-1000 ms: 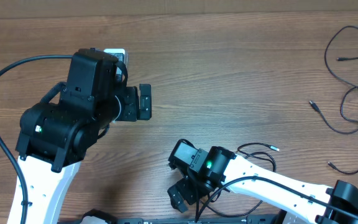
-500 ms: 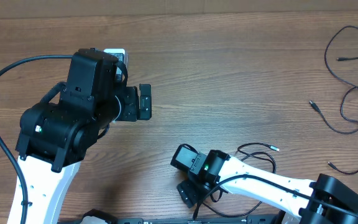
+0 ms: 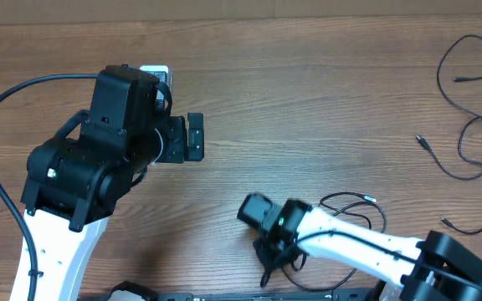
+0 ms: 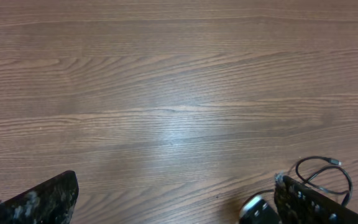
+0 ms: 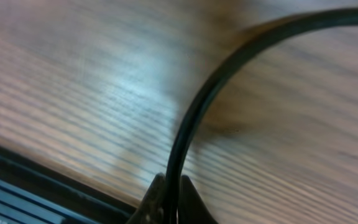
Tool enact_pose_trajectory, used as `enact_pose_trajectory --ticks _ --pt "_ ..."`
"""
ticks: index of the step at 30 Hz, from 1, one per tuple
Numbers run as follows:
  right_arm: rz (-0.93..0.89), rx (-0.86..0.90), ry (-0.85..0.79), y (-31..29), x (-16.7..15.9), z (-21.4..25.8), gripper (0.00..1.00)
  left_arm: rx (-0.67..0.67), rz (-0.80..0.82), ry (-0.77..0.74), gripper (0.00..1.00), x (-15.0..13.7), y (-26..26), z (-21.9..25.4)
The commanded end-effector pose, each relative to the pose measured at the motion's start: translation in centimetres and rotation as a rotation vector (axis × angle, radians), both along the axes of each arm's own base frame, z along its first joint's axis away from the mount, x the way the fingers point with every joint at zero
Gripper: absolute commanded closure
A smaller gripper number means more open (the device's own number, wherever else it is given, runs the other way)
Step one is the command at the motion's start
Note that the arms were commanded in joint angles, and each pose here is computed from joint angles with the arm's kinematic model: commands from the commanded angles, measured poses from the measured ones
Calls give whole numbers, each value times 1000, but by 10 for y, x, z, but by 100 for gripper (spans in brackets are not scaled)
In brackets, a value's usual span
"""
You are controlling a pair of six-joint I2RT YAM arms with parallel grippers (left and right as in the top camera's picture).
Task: Untangle cables
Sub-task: 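Lift the cable up and right and drop it at the right edge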
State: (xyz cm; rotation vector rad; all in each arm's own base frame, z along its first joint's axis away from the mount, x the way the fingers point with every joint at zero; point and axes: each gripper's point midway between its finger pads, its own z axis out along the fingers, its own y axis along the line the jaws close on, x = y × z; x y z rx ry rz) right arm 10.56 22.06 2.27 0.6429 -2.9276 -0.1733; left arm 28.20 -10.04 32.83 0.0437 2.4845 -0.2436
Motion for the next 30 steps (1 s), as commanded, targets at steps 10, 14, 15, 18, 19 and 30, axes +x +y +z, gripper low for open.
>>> enact_pose_trajectory --ticks 10,14,15,18,19,30 --pt "-658 -31 -892 -101 269 265 96 -3 13 -23 0 2 3 8" --pt "-1075 -34 -1385 -207 316 406 96 -3 13 -23 0 2 3 8" --pt "-1166 -40 -1487 -231 316 433 96 -2 13 -23 0 2 2 8" --pt "-1321 -94 -1737 -290 308 496 96 -3 13 -23 1 2 3 8" --pt "-1347 -140 -1852 -316 302 523 96 -3 13 -23 0 2 3 8" --pt "-1481 -547 -2072 -478 229 568 96 -3 13 -23 0 2 2 8"
